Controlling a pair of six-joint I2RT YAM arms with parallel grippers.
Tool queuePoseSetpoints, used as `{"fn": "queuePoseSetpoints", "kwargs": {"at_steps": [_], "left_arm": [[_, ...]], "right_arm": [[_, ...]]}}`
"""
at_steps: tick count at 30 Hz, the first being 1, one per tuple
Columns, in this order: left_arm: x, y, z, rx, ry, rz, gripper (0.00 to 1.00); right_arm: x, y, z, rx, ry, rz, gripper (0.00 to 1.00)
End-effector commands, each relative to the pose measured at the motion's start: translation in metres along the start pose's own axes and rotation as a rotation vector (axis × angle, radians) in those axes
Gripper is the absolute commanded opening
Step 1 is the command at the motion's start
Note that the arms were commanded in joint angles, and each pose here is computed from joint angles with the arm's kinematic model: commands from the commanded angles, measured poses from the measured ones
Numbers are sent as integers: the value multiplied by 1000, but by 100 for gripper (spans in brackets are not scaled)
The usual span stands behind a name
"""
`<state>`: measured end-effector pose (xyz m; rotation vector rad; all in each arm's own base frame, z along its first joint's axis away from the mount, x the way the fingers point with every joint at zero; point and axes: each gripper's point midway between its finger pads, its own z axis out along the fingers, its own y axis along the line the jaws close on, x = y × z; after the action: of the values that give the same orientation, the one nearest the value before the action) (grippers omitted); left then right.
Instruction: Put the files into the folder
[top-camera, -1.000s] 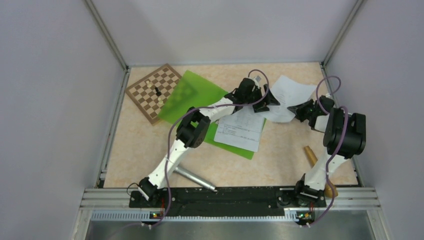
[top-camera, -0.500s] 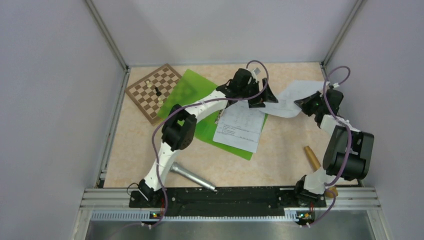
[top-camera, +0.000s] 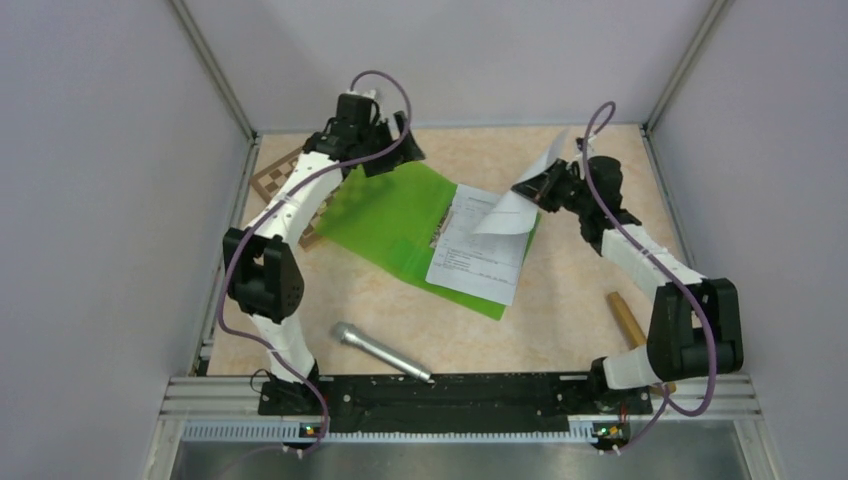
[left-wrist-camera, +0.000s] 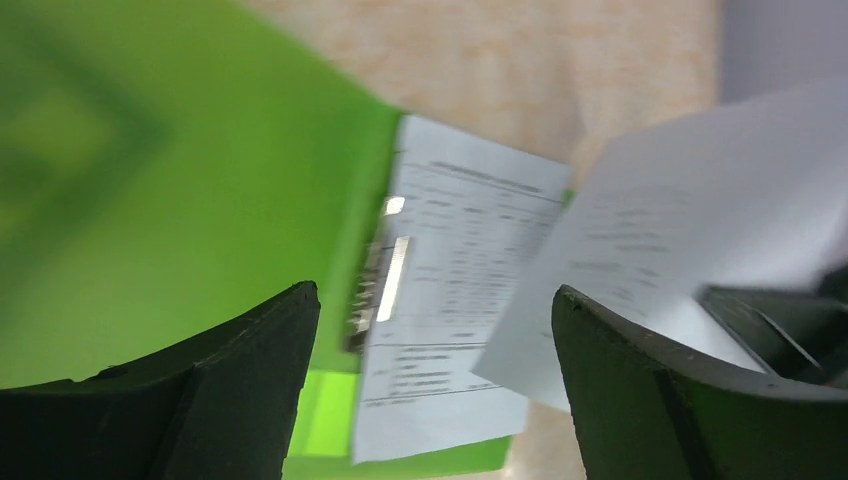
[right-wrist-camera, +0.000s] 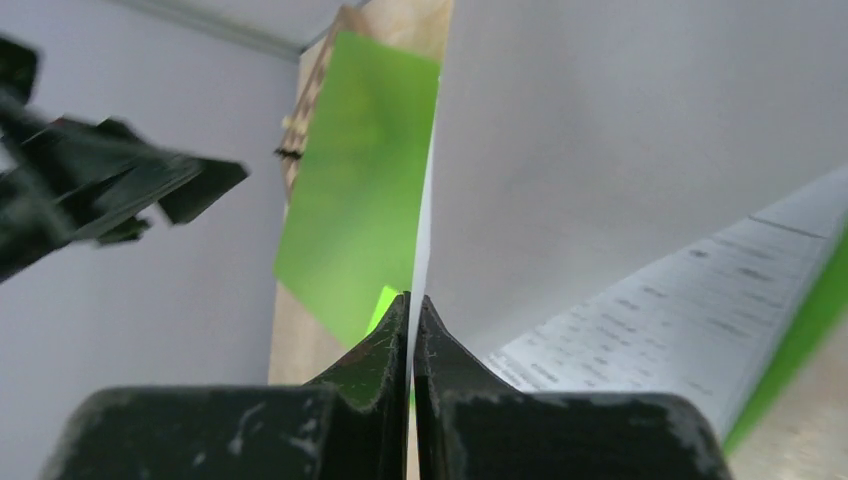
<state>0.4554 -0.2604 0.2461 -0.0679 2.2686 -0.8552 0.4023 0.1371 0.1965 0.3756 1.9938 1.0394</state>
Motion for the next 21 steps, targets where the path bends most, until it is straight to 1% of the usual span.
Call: {"fn": "queuePoseSetpoints", "kwargs": {"at_steps": [1, 3, 5, 8, 11, 16, 21], "left_arm": [[3, 83, -45, -295, 8, 44, 91], [-2, 104, -57, -356, -10, 40, 92], [-5, 122, -61, -416, -28, 57, 93], [-12, 149, -70, -541, -45, 48, 94], [-20, 171, -77, -633, -55, 82, 95], [-23, 197, -77, -719, -21, 105, 96], [-7, 228, -64, -786, 53, 147, 95]], "right_arm": [[0, 79, 1, -206, -18, -66, 0], [9, 85, 5, -248, 3, -35, 0], [22, 75, 10, -245, 32, -5, 0], [38, 47, 9, -171, 37, 22, 0], [57, 15, 6, -75, 49, 31, 0], [90, -19, 1, -10, 107, 65, 0], [106, -37, -7, 38, 121, 79, 0]]}}
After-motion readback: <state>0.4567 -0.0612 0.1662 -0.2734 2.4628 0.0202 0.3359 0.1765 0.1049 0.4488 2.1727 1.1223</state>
